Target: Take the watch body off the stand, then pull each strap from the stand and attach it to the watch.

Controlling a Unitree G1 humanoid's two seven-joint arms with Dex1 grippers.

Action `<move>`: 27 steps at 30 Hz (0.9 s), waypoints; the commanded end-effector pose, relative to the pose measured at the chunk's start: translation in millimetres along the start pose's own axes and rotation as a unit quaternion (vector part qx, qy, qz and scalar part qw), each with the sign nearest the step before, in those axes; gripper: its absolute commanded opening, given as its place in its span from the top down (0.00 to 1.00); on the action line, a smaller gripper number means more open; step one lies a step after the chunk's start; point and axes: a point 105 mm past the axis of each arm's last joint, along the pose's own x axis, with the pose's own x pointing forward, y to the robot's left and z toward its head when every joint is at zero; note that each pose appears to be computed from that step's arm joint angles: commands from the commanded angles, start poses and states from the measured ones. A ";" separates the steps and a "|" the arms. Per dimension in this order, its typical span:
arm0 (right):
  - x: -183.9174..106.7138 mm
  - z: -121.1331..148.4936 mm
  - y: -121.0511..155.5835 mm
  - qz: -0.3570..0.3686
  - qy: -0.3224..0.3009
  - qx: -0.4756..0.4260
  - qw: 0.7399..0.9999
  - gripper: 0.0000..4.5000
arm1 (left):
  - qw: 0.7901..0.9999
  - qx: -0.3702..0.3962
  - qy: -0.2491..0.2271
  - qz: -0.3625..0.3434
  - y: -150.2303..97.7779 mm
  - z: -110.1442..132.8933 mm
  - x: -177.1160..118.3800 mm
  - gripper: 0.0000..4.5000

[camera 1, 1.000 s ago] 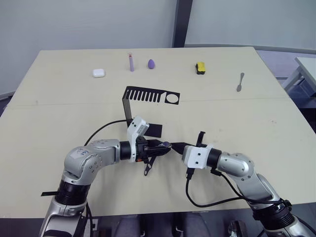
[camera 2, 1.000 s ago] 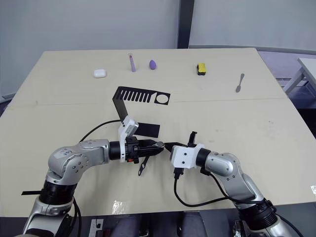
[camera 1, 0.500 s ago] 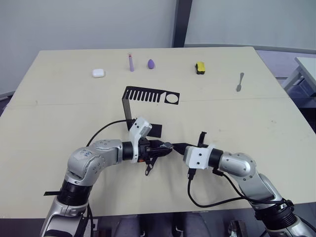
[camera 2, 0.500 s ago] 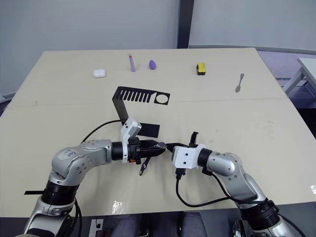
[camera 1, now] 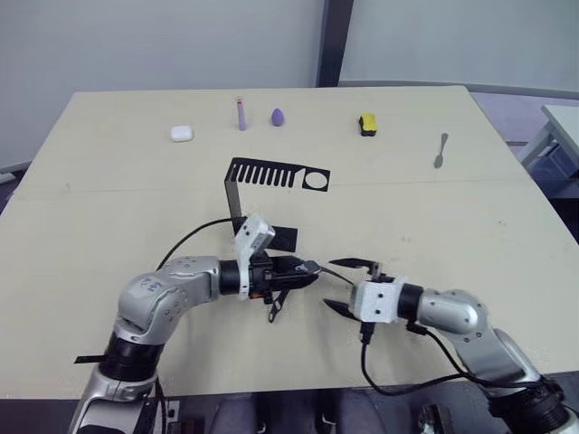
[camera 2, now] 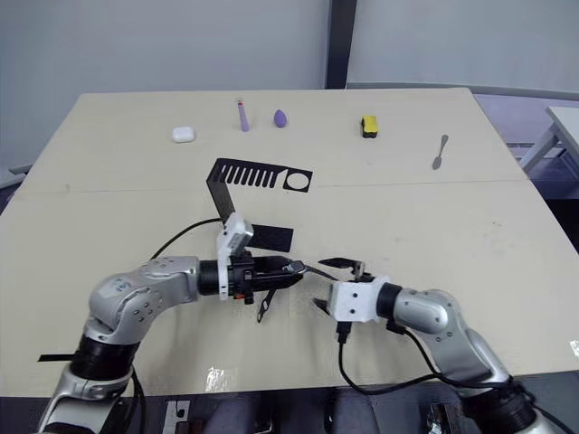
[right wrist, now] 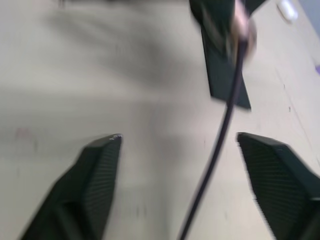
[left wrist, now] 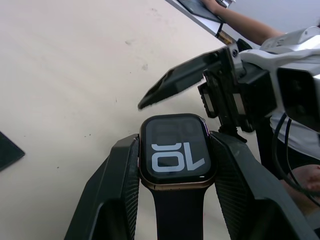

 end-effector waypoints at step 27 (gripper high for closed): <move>-109.2 44.0 -0.1 -0.024 -0.162 0.208 0.964 0.01 | 0.884 0.437 -0.072 -0.149 -39.8 -10.1 -34.6 0.64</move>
